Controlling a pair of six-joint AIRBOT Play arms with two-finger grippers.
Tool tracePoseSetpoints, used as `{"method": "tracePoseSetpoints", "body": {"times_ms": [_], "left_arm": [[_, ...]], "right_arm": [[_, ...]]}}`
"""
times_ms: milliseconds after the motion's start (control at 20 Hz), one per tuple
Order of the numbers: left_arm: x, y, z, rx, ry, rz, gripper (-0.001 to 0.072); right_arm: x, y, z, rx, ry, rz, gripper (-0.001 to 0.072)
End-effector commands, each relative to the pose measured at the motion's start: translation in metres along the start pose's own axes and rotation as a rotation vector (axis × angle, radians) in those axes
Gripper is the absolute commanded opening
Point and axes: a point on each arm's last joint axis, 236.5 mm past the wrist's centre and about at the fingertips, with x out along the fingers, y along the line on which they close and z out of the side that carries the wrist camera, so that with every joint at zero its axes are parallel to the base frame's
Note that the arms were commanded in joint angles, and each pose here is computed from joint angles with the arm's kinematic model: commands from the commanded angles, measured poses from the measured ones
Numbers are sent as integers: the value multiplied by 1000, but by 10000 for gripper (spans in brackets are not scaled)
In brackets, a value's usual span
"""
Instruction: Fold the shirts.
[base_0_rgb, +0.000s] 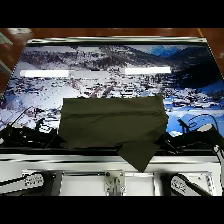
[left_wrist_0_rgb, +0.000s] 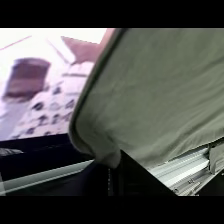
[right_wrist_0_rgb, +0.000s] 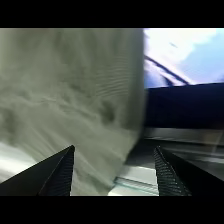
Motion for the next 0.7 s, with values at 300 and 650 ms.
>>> {"method": "tracePoseSetpoints", "body": {"times_ms": [300,650], "left_arm": [[0,-3,-3,2,15,-10,37],[-42,-47,33,277,-88,-78,36]], "right_arm": [[29,8,-4,-54,47,-48,186],[-27,48,38,-377,-107,-47,53]]}}
